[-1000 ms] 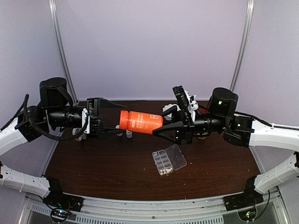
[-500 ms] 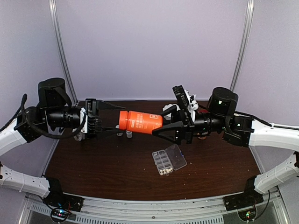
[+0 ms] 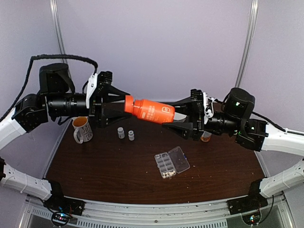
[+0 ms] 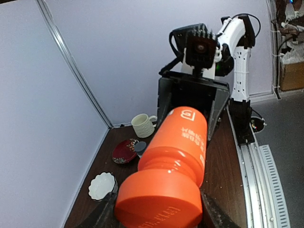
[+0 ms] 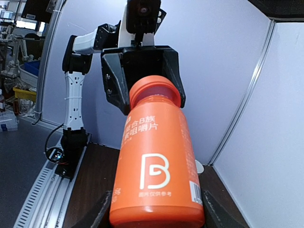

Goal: Sort the pills into containers
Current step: Pick up the lid of the pill bottle from the pill bottle, then pour the pill into the compartment of the pill container.

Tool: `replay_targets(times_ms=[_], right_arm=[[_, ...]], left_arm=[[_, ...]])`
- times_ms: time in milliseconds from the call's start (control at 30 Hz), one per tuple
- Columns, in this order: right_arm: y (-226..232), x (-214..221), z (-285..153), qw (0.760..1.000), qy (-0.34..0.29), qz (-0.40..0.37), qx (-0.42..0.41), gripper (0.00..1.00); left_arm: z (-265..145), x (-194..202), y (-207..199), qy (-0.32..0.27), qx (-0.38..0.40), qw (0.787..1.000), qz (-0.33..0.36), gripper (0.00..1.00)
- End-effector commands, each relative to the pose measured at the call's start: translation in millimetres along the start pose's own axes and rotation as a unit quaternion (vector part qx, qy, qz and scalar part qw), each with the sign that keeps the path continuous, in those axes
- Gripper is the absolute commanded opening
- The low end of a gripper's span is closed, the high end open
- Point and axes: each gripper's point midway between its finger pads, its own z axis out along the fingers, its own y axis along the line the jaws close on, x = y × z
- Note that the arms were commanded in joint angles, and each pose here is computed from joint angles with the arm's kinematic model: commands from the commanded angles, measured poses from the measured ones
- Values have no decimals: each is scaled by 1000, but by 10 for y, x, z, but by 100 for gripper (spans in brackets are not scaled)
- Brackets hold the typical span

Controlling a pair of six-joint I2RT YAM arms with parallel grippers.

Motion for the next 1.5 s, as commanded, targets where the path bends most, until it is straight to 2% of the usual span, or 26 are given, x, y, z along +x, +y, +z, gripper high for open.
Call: replay_targets(times_ms=[0, 167, 367, 500, 700, 867, 1033, 1233, 1467], right_arm=[[-72, 44, -41, 996, 14, -86, 36, 0], [-54, 36, -42, 996, 2, -79, 36, 0], [-8, 101, -79, 999, -9, -20, 36, 0], [37, 288, -152, 998, -8, 29, 48, 0], [30, 679, -301, 990, 22, 102, 95, 0], [-81, 1085, -497, 969, 67, 164, 174, 0], [-86, 1359, -610, 951, 102, 205, 207, 0], [-21, 1572, -692, 938, 123, 238, 218, 0], [131, 1728, -826, 939, 124, 243, 209, 0]], left_arm=[[-126, -79, 76, 20, -11, 994, -111, 15], [-220, 13, 89, 33, -32, 990, -133, 16], [-393, 173, 276, 49, -115, 985, -117, 13], [-413, 346, 276, 63, -135, 984, -101, 10], [-393, 609, 373, 91, -181, 974, -104, 11], [-340, 763, 399, 107, -195, 969, -109, 11], [-266, 875, 368, 113, -191, 969, -108, 8], [-183, 998, 300, 119, -178, 971, -110, 8], [-166, 1083, 279, 119, -182, 969, -115, 10]])
